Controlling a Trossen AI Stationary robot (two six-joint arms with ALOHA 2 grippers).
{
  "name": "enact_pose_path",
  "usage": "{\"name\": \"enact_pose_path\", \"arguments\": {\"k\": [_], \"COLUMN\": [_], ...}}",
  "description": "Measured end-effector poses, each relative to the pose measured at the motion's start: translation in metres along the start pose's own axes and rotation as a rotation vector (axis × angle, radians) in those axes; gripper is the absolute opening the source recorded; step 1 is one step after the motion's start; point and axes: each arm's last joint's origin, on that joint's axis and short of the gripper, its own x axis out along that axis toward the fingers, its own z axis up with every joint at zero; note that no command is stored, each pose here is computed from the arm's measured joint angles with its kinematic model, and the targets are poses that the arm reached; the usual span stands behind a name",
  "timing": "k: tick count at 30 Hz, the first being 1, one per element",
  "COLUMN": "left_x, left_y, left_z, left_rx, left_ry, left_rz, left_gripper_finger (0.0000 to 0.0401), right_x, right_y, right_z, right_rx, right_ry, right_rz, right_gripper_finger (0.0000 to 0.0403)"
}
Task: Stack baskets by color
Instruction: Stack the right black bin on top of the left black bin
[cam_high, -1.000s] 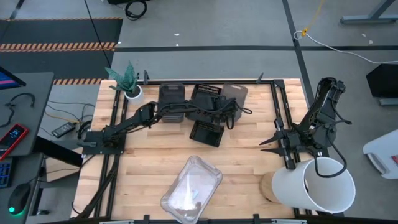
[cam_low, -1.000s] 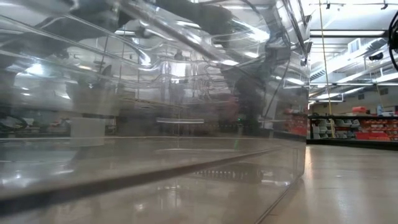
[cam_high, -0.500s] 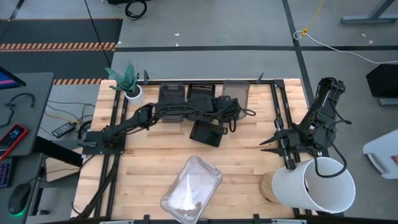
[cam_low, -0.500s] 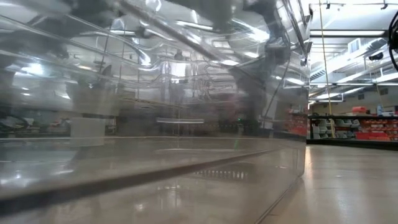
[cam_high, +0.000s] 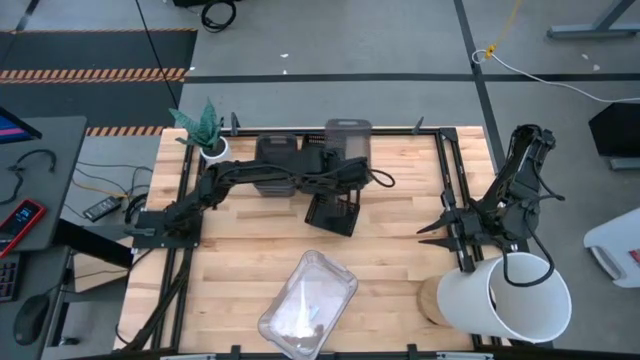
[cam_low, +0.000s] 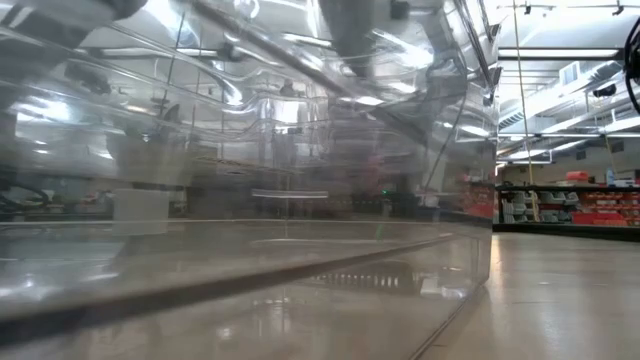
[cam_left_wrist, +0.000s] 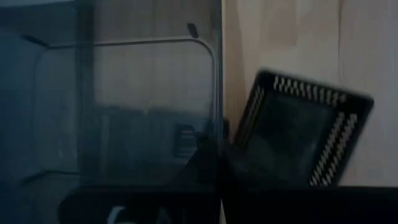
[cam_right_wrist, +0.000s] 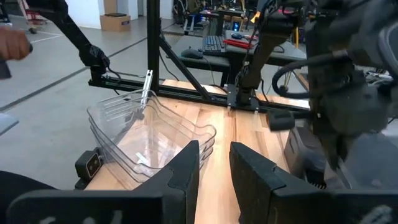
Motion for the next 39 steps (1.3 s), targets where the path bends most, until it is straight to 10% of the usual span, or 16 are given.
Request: {"name": "enact_pose_path", "arguments": {"k": [14,39], "left_x": [-0.019,-0.038], "left_y": [0.002,0.005], "left_z": [-0.037,-0.190], "left_rx": [-0.029,-0.035], "left_ry": [0.195,0.195], "left_rz": [0.070,0.062], "left_gripper_finger": [0.0003,0.0004], "right_x": [0.006,0.007], "right_y": [0.007,0.008], "right_z": [-0.004,0.000], "right_rx": [0.012,0.001], "right_ry": [0.034,0.009], "right_rz": [0.016,0.013], "right_gripper_finger": [0.0095,0.0095]}}
